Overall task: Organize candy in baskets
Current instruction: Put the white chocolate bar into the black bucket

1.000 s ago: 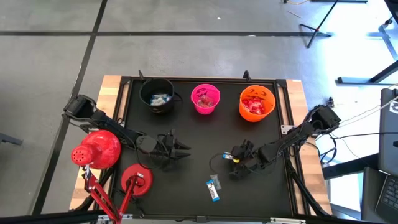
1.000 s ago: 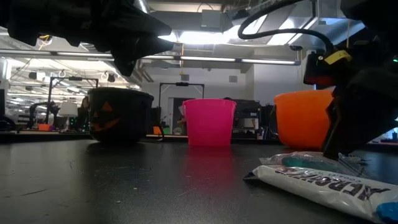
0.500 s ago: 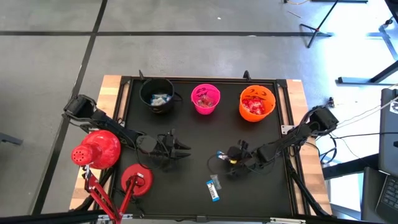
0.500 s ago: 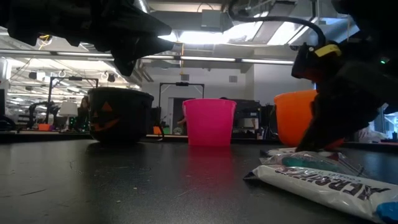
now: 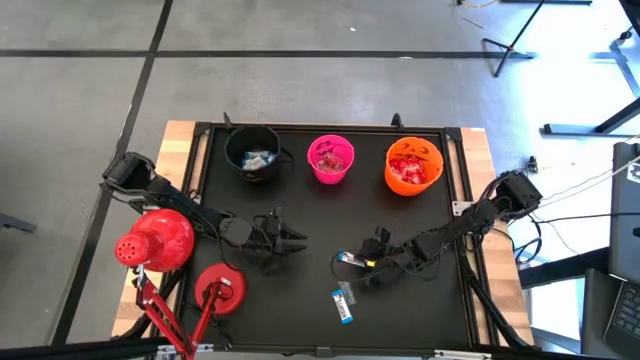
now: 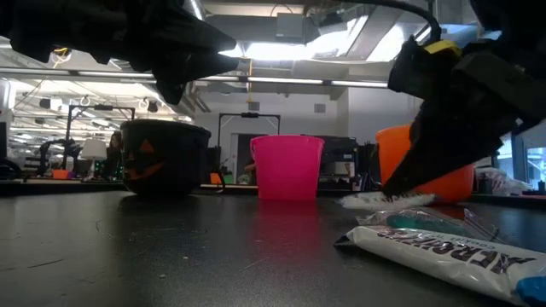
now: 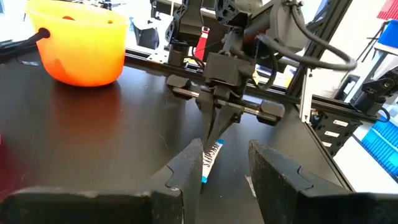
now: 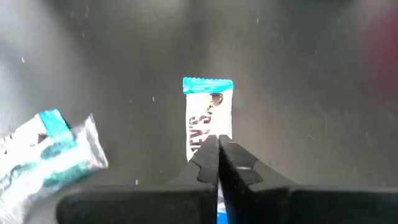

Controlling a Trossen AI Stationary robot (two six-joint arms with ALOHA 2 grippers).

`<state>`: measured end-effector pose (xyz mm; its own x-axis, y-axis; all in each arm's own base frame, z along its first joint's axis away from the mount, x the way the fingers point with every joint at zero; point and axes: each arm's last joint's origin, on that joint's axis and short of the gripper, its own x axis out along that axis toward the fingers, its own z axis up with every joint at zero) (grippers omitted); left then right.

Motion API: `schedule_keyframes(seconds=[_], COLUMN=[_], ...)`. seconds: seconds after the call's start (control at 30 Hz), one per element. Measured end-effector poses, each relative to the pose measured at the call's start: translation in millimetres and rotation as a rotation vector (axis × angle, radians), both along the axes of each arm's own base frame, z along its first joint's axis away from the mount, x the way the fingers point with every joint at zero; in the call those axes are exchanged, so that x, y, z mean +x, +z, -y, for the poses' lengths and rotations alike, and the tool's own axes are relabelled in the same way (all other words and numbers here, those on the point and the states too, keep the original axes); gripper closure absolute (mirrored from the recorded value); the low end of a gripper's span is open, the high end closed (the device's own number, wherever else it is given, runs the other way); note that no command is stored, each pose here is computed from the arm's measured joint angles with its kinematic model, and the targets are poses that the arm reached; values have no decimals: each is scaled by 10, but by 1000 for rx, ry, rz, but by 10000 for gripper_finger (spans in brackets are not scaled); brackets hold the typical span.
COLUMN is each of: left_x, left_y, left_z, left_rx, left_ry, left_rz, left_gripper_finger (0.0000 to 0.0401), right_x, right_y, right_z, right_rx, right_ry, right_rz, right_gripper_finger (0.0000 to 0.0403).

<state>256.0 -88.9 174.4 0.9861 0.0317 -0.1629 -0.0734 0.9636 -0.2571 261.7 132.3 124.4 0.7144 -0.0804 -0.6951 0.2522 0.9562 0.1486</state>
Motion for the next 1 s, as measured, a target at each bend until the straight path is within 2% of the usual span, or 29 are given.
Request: schedule_keyframes(seconds=[0.33, 0.67, 0.77, 1.0], left_x=[0, 0, 0, -10], left_y=[-1, -1, -2, 4], left_z=[0, -4, -1, 66], left_rx=[-5, 10, 91, 383], left_ry=[1, 11, -13, -132], left_rz=[0, 0, -5, -6], left_gripper_finger=[281, 281, 281, 281], right_x=[127, 345, 389, 442], right_y=[85, 302, 342, 397], right_z=[71, 200, 247, 298], right_rx=[5, 23, 51, 119], right_ry=[11, 37, 61, 123], right_rz=[100, 336, 371, 415], right_gripper_finger=[402, 403, 403, 403])
